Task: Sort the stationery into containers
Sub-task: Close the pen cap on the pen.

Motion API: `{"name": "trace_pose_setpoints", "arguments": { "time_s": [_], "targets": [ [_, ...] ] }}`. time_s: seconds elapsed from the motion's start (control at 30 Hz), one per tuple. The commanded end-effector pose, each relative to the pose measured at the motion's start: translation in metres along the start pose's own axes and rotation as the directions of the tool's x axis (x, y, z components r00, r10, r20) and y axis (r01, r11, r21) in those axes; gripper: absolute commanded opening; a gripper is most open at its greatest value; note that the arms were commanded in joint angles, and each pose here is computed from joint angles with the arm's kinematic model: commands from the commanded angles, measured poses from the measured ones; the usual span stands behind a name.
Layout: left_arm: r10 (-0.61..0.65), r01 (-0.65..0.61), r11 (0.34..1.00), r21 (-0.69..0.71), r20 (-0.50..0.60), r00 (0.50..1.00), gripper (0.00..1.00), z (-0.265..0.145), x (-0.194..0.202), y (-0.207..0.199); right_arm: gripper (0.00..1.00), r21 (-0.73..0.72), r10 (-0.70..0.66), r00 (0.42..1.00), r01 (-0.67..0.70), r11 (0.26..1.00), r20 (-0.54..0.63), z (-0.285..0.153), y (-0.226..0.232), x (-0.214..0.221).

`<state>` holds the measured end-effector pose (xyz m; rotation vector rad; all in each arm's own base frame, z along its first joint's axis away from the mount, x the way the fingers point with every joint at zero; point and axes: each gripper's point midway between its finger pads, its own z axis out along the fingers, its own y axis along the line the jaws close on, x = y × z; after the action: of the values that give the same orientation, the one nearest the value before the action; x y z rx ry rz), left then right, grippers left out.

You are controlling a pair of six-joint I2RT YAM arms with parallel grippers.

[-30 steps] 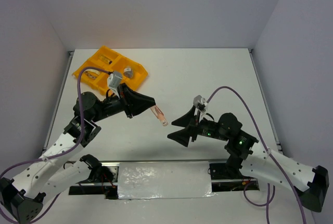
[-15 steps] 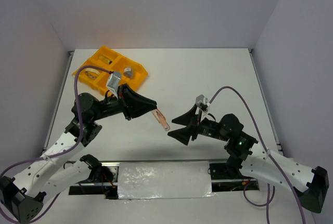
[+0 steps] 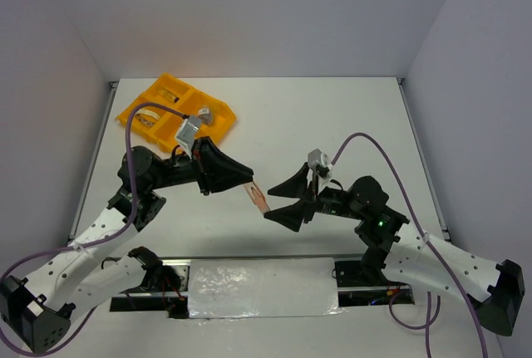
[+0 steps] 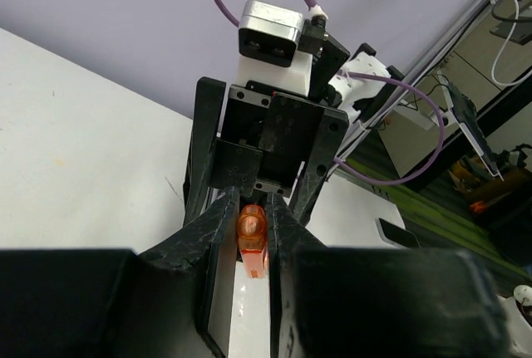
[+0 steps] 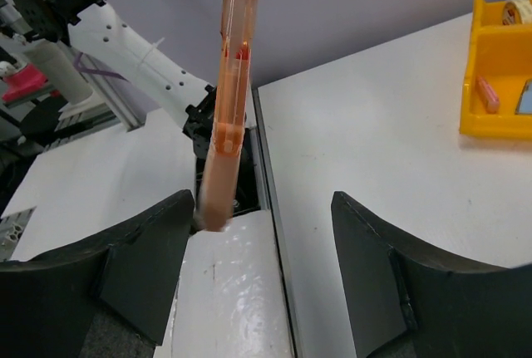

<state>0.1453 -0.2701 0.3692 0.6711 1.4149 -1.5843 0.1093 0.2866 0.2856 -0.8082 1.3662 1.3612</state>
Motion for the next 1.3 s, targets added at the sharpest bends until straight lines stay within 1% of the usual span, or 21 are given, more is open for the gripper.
{"name": "trace_pose_setpoints", "arguments": {
  "time_s": [0.0,0.13,0.2,0.37,0.4,0.53,0.57,0.63,0.67,0.7,0.73,0.77,0.8,0.83,0.93,1.03,1.13,1.2,1.27],
  "targets": [
    [0.062,-0.063,0.995,0.072,0.018,0.998,0.0,0.0,-0.01,-0.016,0.74,-0.055,-0.091,0.994,0.094,0.994,0.068,0.004,0.013,-0.03],
    [0.059,-0.059,0.994,0.09,0.005,0.998,0.0,0.0,-0.007,-0.018,0.73,0.005,-0.145,0.987,0.145,0.989,0.07,0.004,0.002,-0.035],
    [0.061,-0.061,0.994,0.089,0.004,0.998,0.0,0.0,-0.007,-0.018,0.73,0.0,-0.158,0.985,0.158,0.987,0.069,0.006,0.003,-0.039],
    [0.06,-0.061,0.994,0.086,0.008,0.998,0.0,0.0,-0.005,-0.016,0.69,-0.101,-0.134,0.99,0.138,0.985,0.049,0.016,0.017,-0.039],
    [0.062,-0.063,0.994,0.086,0.011,0.998,0.0,0.0,-0.006,-0.017,0.68,-0.126,-0.122,0.992,0.125,0.984,0.029,0.019,0.018,-0.032],
    [0.06,-0.06,0.994,0.092,0.008,0.998,0.0,0.001,-0.006,-0.017,0.63,-0.161,-0.116,0.992,0.121,0.979,0.043,0.023,0.02,-0.029],
    [0.057,-0.057,0.995,0.087,0.004,0.998,0.0,0.001,-0.006,-0.016,0.57,-0.167,-0.112,0.993,0.116,0.979,0.036,0.024,0.02,-0.026],
    [0.064,-0.064,0.995,0.079,0.008,0.998,0.0,0.0,-0.007,-0.016,0.51,-0.184,-0.107,0.994,0.112,0.977,0.033,0.024,0.023,-0.026],
    [0.07,-0.071,0.995,0.076,0.007,0.997,0.0,0.0,-0.007,-0.015,0.45,-0.19,-0.105,0.994,0.11,0.976,0.032,0.024,0.023,-0.024],
    [0.071,-0.071,0.995,0.071,0.006,0.997,0.0,0.0,-0.007,-0.015,0.41,-0.197,-0.098,0.995,0.102,0.975,0.031,0.024,0.025,-0.024],
    [0.075,-0.076,0.995,0.067,0.01,0.997,0.0,0.0,-0.008,-0.015,0.33,-0.209,-0.099,0.994,0.105,0.972,0.037,0.024,0.027,-0.024],
    [0.078,-0.079,0.995,0.064,0.013,0.997,0.0,0.0,-0.008,-0.014,0.28,-0.214,-0.095,0.995,0.1,0.972,0.036,0.024,0.027,-0.023],
    [0.074,-0.075,0.995,0.06,0.01,0.997,0.0,-0.001,-0.007,-0.013,0.21,-0.216,-0.088,0.996,0.093,0.972,0.035,0.024,0.028,-0.023],
    [0.074,-0.075,0.996,0.054,0.01,0.997,0.0,-0.001,-0.006,-0.012,0.0,-0.201,-0.076,0.996,0.082,0.976,0.036,0.025,0.026,-0.024],
    [0.09,-0.09,0.996,0.025,0.017,0.996,0.0,-0.002,-0.006,-0.007,0.0,-0.164,-0.035,0.999,0.038,0.986,0.021,0.025,0.02,-0.022],
    [0.111,-0.111,0.994,-0.006,0.022,0.994,0.0,-0.003,-0.007,-0.002,0.0,-0.095,0.014,1.0,-0.012,0.995,0.022,0.026,0.011,-0.024],
    [0.126,-0.125,0.992,-0.034,0.024,0.992,0.0,-0.005,-0.006,0.002,0.0,-0.054,0.095,0.995,-0.094,0.994,0.026,0.026,0.007,-0.025],
    [0.135,-0.134,0.991,-0.029,0.02,0.991,0.0,-0.005,-0.005,0.002,0.0,-0.023,0.132,0.991,-0.132,0.991,0.036,0.027,0.003,-0.027],
    [0.136,-0.135,0.991,-0.023,0.013,0.991,0.0,-0.006,-0.002,0.003,0.0,-0.026,0.164,0.986,-0.164,0.986,0.038,0.027,0.005,-0.029]
  ]
}}
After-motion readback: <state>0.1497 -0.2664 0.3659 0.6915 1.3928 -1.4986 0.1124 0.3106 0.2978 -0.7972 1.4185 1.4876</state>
